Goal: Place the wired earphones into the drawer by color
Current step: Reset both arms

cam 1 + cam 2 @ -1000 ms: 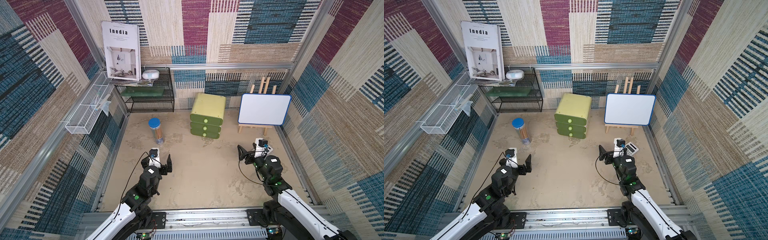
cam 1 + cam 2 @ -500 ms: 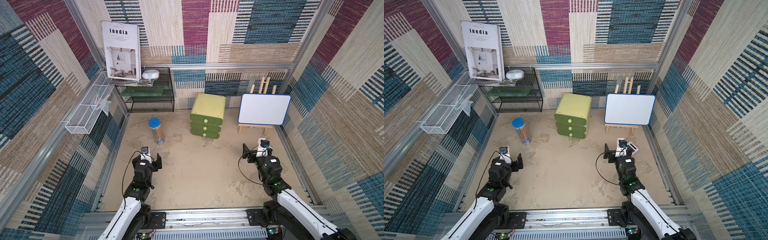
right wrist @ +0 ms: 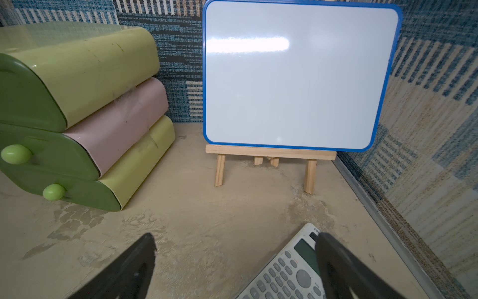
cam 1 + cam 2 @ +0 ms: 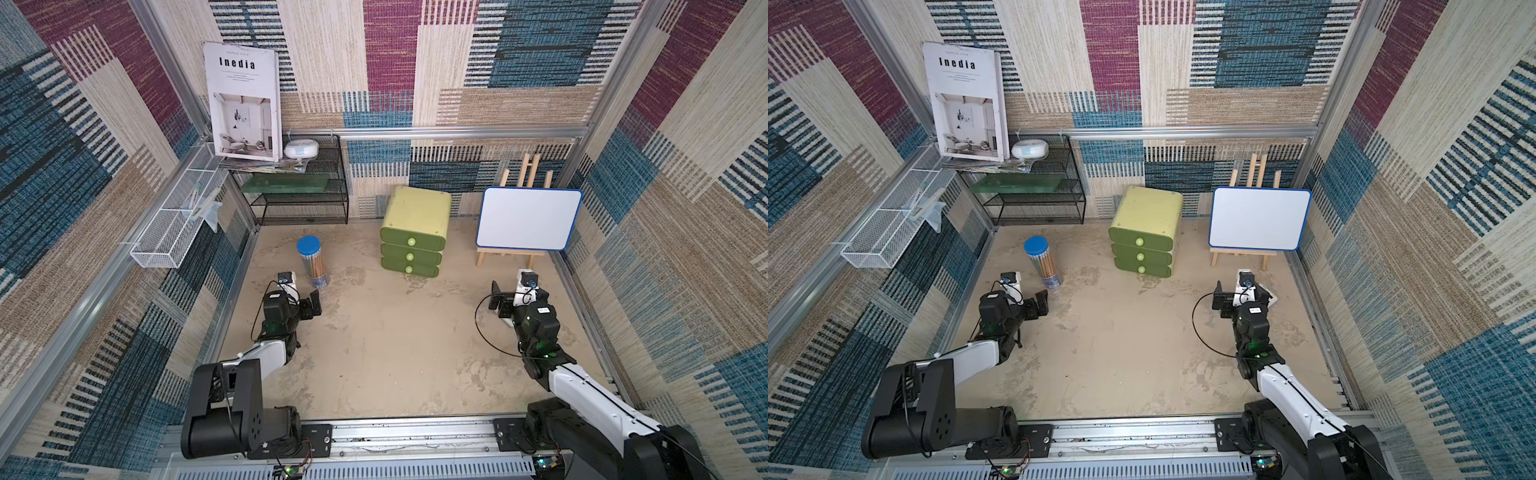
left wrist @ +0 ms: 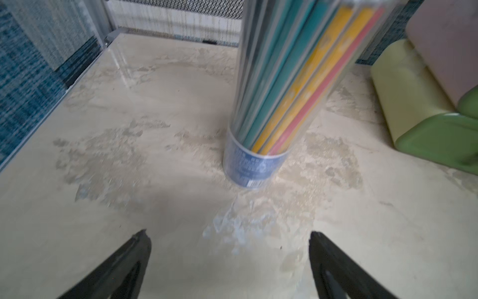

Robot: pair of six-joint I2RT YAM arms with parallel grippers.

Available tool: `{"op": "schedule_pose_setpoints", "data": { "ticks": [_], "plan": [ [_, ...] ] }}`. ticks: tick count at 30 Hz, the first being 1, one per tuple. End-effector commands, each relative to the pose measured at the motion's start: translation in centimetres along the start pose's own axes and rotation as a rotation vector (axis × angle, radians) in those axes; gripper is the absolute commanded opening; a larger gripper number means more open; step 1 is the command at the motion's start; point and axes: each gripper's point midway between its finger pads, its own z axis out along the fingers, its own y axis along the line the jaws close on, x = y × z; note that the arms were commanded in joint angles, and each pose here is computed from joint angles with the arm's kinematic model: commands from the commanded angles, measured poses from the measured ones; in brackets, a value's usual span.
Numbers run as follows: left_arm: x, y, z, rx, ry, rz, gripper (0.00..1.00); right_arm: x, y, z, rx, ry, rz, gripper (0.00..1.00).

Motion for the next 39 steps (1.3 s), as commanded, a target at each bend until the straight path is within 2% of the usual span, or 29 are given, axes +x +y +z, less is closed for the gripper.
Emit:
{"op": "schedule_pose_setpoints", "data": {
  "ticks": [1, 6, 9, 16, 21, 25, 32, 34, 39],
  "plan": [
    [-0.7, -0.5, 1.2, 0.045, -0.043, 0.025, 1.0, -1.1, -0.5, 0.4, 0.019, -0.044, 0.006, 1.0],
    [-0.3, -1.4, 2.1, 0.071, 0.0, 0.063, 0.99, -0.7, -0.9, 1.1, 0.03, -0.027, 0.002, 1.0],
    [0.3, -2.4, 1.9, 0.097, -0.042, 0.115, 0.99, -0.7, -1.2, 1.3, 0.034, -0.029, 0.003, 1.0],
    [0.6, -2.0, 2.2, 0.076, -0.03, 0.1, 0.99, -0.1, -2.5, 1.6, 0.039, -0.041, -0.03, 1.0],
    [0.5, -1.5, 2.2, 0.039, -0.024, 0.094, 0.99, 0.8, -2.8, 3.1, 0.014, -0.054, 0.009, 0.99],
    [0.6, -1.5, 2.1, 0.038, -0.02, 0.094, 0.99, 2.0, -2.3, 4.7, -0.01, -0.047, -0.033, 0.99],
    [0.5, -1.5, 2.1, 0.038, -0.022, 0.094, 0.99, 4.4, -2.3, 5.2, -0.015, -0.071, -0.032, 0.99],
    [0.6, -1.5, 2.1, 0.038, -0.022, 0.094, 0.99, 5.1, -2.6, 6.2, -0.031, 0.001, -0.01, 0.99],
    [0.5, -1.6, 2.1, 0.038, -0.023, 0.094, 0.99, 5.0, -2.7, 6.1, -0.044, -0.004, 0.0, 0.99]
  ]
}}
